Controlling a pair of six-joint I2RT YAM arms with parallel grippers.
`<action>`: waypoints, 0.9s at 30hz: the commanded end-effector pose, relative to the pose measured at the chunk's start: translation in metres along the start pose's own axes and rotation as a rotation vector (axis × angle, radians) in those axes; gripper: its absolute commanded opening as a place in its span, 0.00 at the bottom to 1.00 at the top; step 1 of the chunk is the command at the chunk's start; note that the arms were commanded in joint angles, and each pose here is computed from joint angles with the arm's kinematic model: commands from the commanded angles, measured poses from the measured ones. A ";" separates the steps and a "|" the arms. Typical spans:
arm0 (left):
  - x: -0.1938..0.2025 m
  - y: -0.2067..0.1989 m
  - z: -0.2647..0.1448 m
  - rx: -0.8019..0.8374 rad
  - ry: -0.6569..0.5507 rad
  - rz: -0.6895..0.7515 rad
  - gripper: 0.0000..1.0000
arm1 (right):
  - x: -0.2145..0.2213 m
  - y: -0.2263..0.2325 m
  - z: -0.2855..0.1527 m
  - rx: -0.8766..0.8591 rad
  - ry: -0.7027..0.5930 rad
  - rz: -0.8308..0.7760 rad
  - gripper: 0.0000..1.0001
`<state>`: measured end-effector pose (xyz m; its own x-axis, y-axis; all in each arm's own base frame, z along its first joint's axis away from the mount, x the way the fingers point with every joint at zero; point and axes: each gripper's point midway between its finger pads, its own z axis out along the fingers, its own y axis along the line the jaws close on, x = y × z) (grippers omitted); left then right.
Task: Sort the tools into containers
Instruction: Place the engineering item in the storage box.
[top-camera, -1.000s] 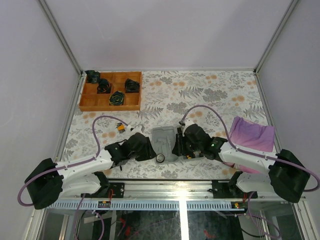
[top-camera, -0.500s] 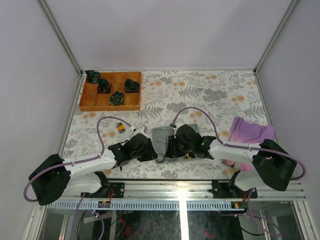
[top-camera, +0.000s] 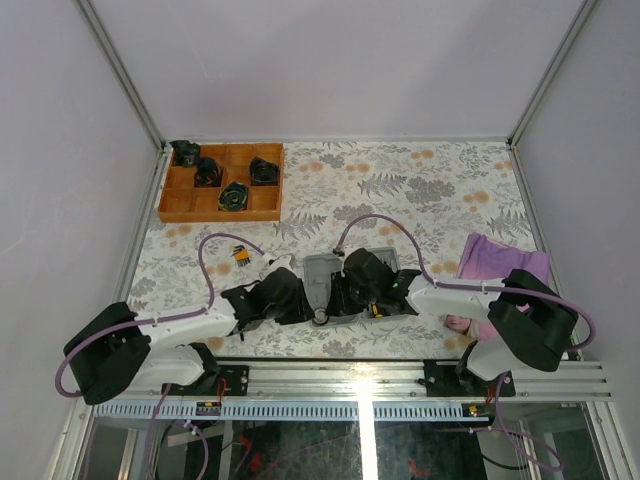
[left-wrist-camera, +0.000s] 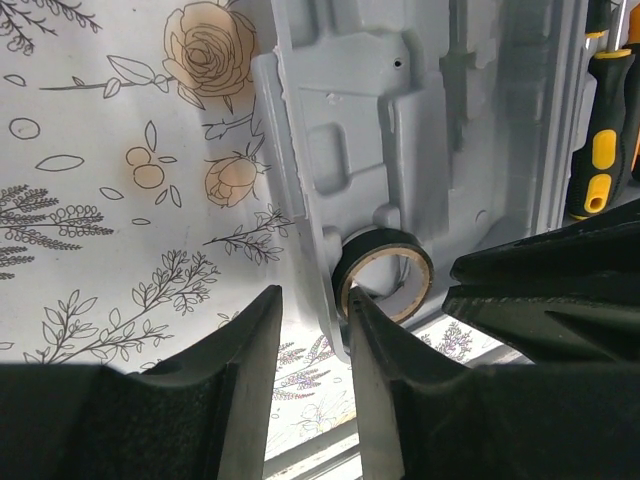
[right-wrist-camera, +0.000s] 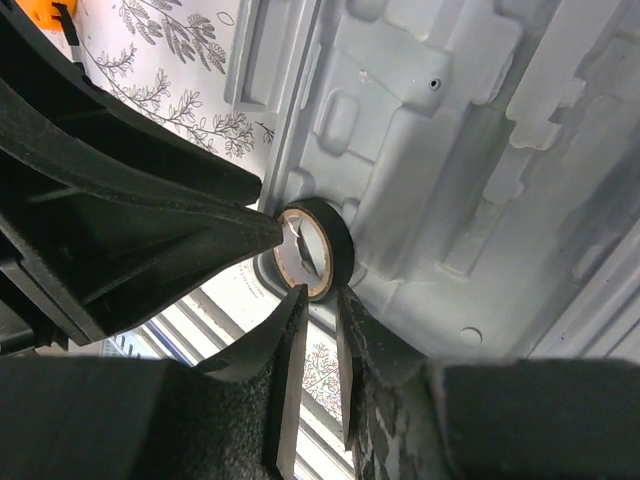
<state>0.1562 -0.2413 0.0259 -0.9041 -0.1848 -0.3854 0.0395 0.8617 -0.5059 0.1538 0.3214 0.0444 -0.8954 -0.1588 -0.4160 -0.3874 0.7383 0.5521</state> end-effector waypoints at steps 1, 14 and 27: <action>-0.004 -0.004 0.004 0.024 -0.018 0.014 0.31 | -0.014 0.018 0.003 -0.040 -0.028 -0.016 0.23; -0.002 -0.004 0.008 0.026 -0.001 0.018 0.29 | -0.006 0.006 0.013 0.009 0.003 -0.024 0.18; -0.002 -0.007 0.007 0.032 0.002 0.024 0.20 | 0.012 -0.012 0.020 0.111 0.085 -0.042 0.00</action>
<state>0.1558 -0.2451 0.0211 -0.9102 -0.1694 -0.3779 0.0505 0.8604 -0.5072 0.1554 0.3280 0.0307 -0.9037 -0.1913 -0.3830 -0.3819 0.7646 0.5192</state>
